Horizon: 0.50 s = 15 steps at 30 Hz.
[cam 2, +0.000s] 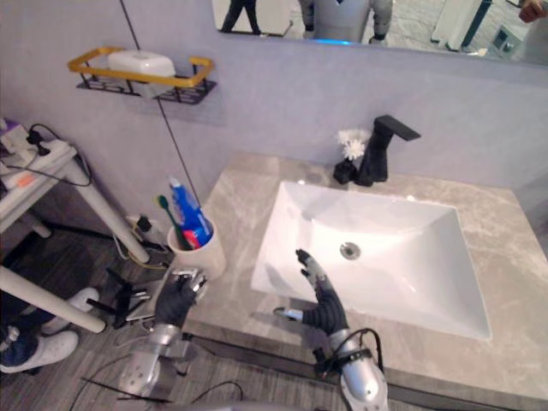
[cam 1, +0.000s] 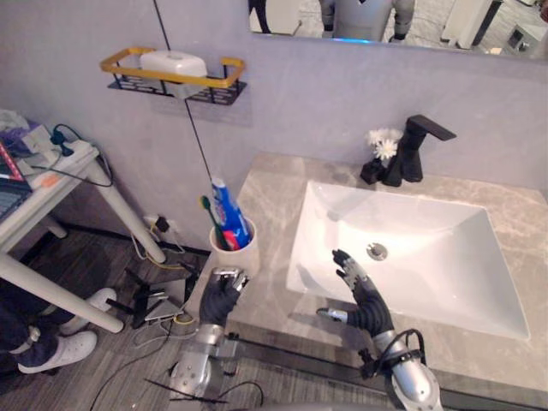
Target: Organize washtable
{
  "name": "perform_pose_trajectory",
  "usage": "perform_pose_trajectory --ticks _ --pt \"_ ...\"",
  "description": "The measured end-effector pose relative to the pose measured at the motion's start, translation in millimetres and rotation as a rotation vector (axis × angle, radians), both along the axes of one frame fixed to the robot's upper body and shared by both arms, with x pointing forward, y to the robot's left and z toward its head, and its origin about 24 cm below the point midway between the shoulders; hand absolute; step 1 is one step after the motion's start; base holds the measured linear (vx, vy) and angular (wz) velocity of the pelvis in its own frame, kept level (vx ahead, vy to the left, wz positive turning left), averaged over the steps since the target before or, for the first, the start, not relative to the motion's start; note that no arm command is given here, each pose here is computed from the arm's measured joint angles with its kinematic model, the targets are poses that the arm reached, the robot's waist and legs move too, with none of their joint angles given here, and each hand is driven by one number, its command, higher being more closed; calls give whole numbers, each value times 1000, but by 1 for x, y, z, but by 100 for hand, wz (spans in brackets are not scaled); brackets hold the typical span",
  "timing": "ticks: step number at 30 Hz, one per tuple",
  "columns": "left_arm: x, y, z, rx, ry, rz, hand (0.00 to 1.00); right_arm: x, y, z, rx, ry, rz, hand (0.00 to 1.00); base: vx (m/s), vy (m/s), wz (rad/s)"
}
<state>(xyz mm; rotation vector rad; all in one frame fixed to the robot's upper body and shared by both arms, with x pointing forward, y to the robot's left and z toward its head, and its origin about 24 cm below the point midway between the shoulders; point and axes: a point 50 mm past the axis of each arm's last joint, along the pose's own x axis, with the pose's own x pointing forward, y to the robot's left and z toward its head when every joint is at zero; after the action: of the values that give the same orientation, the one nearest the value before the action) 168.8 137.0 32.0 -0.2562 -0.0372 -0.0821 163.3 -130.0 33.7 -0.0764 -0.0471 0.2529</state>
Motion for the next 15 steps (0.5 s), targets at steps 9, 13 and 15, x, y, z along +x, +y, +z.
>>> perform_pose_trajectory --ticks 9,13,15 --pt "10 -2 -2 68 -10 -25 100 4 -2 3 -5 -20 -4 0 -14 0 -3" --pt "12 -1 -2 75 -11 -25 100 5 -2 3 -6 -21 -3 0 0 0 0" --pt "13 -1 -1 79 -14 -26 100 5 -2 4 -6 -24 -2 0 0 0 0"
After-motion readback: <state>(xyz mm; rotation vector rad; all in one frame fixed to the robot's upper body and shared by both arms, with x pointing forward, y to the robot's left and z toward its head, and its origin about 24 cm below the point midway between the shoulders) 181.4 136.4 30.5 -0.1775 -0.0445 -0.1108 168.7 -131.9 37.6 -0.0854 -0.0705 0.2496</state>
